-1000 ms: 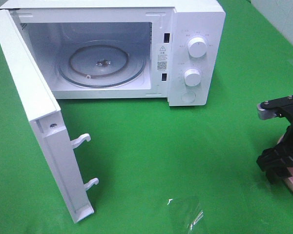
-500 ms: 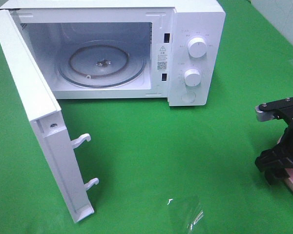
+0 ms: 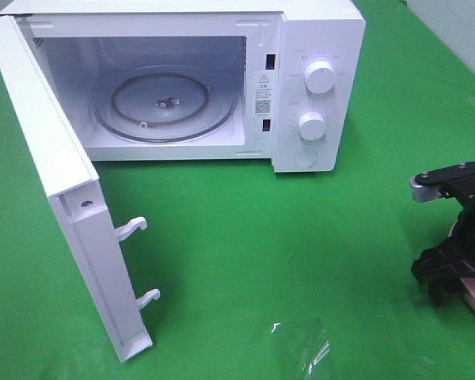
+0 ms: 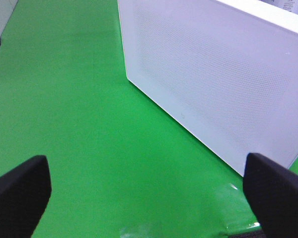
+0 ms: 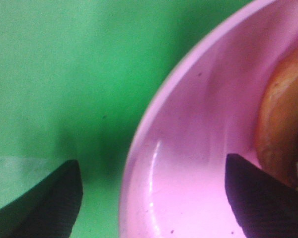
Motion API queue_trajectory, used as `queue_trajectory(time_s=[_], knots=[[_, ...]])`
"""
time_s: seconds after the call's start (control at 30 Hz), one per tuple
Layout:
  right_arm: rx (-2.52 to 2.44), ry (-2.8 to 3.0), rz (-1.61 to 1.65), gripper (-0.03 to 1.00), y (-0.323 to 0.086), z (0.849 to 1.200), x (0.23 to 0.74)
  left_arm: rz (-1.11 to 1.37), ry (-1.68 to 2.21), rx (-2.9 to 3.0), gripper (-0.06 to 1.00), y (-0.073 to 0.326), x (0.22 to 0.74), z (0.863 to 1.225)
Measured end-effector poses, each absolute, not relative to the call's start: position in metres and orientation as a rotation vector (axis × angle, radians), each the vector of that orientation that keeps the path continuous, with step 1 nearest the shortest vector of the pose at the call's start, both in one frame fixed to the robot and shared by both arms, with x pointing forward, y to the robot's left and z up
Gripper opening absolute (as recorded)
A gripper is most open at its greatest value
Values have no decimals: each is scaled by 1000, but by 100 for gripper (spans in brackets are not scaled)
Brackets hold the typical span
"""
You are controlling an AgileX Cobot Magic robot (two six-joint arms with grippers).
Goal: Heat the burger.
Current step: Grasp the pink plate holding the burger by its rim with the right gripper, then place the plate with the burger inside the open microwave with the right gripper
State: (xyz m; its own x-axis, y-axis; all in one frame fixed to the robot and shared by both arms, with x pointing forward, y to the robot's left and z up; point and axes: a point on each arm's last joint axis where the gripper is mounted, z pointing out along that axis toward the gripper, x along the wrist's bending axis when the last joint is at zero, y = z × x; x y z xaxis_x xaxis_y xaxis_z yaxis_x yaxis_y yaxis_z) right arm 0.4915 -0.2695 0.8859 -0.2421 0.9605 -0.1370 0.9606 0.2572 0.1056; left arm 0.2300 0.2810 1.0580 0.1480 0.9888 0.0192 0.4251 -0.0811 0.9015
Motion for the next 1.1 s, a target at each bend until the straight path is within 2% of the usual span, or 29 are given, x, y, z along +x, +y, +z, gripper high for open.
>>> queue_trajectory(time_s=[0.57,0.7,0.73,0.77,0.83,0.87,0.9,0.93,0.97,1.0,1.03,1.07,1.1], knots=[[1812,2381,-5,76,-260,882,489,896,1389,1632,97,281,230,1058],[1830,2365,-4,72,-259,882,489,896,1389,1632,97,281,230,1058],[1842,2358,-6,67,-259,881,489,896,1389,1632,97,281,230,1058],[1842,2358,-6,67,-259,881,489,896,1389,1632,97,281,230,1058],[1849,2343,-8,52,-259,881,489,896,1389,1632,97,281,230,1058],[1849,2343,-8,52,-259,881,489,896,1389,1632,97,281,230,1058],[1833,2344,-18,40,-260,881,490,896,1389,1632,97,281,230,1058],[1833,2344,-18,40,-260,881,490,896,1389,1632,97,281,230,1058],[1813,2349,-31,27,-261,881,490,896,1389,1632,97,281,230,1058],[1811,2350,-38,20,-261,881,490,896,1389,1632,97,281,230,1058],[1811,2350,-38,20,-261,881,490,896,1389,1632,97,281,230,1058],[1811,2349,-37,11,-261,882,490,896,1389,1632,97,281,230,1058],[1811,2349,-37,11,-261,882,490,896,1389,1632,97,281,230,1058]])
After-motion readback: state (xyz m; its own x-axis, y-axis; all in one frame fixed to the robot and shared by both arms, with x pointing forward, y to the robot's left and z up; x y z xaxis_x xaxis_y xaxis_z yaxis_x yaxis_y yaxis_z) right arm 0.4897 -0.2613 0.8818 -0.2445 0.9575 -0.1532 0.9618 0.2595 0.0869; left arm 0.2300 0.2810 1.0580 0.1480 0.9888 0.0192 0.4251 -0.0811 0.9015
